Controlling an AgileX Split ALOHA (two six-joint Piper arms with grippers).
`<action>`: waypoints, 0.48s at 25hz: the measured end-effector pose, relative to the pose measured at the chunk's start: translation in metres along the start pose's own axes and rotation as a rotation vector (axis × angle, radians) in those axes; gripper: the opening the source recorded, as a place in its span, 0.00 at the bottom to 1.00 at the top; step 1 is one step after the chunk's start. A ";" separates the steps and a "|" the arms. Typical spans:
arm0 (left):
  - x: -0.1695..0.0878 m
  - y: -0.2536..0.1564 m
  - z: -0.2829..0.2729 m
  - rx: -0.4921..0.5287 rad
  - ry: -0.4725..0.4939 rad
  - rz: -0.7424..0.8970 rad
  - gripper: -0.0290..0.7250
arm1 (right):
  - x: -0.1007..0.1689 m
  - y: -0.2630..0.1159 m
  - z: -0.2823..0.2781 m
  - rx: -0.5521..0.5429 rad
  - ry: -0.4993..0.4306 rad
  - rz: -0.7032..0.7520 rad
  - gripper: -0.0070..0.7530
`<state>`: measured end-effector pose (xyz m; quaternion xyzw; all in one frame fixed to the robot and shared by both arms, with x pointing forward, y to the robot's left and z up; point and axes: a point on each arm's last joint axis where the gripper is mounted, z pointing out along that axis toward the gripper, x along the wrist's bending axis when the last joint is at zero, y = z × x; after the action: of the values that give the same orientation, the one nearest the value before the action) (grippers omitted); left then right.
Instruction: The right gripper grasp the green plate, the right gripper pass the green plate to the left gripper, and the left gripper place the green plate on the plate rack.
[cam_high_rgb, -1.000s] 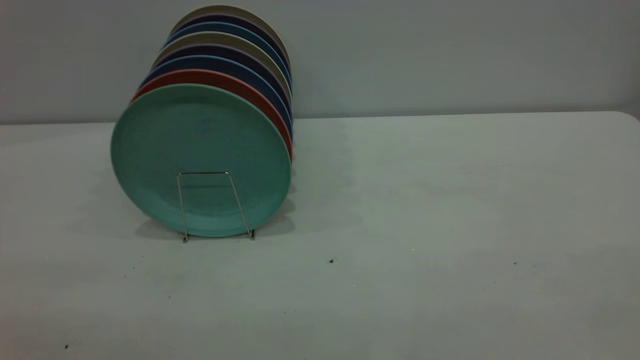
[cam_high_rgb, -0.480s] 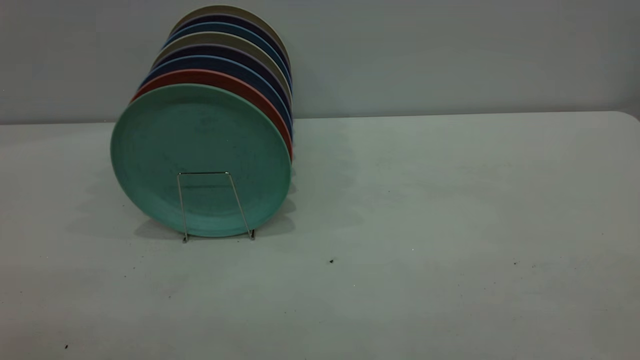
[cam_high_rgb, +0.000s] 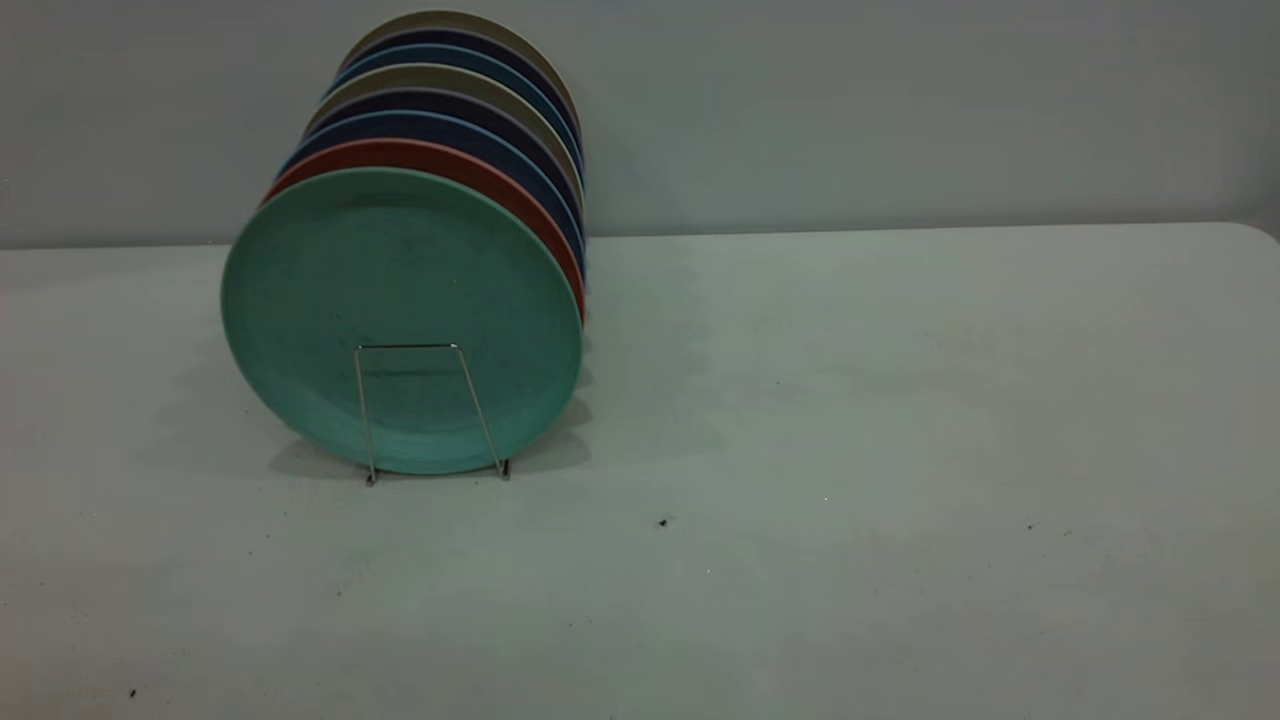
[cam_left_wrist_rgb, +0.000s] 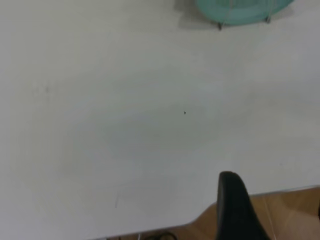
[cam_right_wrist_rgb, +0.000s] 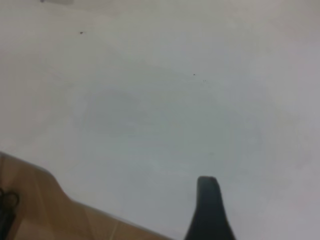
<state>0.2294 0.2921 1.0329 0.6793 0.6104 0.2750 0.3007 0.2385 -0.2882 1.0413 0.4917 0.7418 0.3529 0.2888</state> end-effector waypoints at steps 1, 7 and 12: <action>0.000 -0.001 -0.001 -0.008 0.000 0.001 0.60 | 0.000 0.000 0.000 0.000 0.001 0.000 0.76; 0.000 -0.002 -0.002 -0.018 0.002 -0.005 0.60 | 0.000 0.000 0.000 0.000 0.002 0.001 0.76; 0.000 -0.002 -0.002 -0.018 0.002 -0.005 0.60 | 0.000 0.000 0.000 -0.001 0.004 0.002 0.76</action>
<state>0.2268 0.2922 1.0327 0.6747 0.6098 0.2805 0.3070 0.2384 -0.2879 1.0414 0.4916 0.7418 0.3544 0.2873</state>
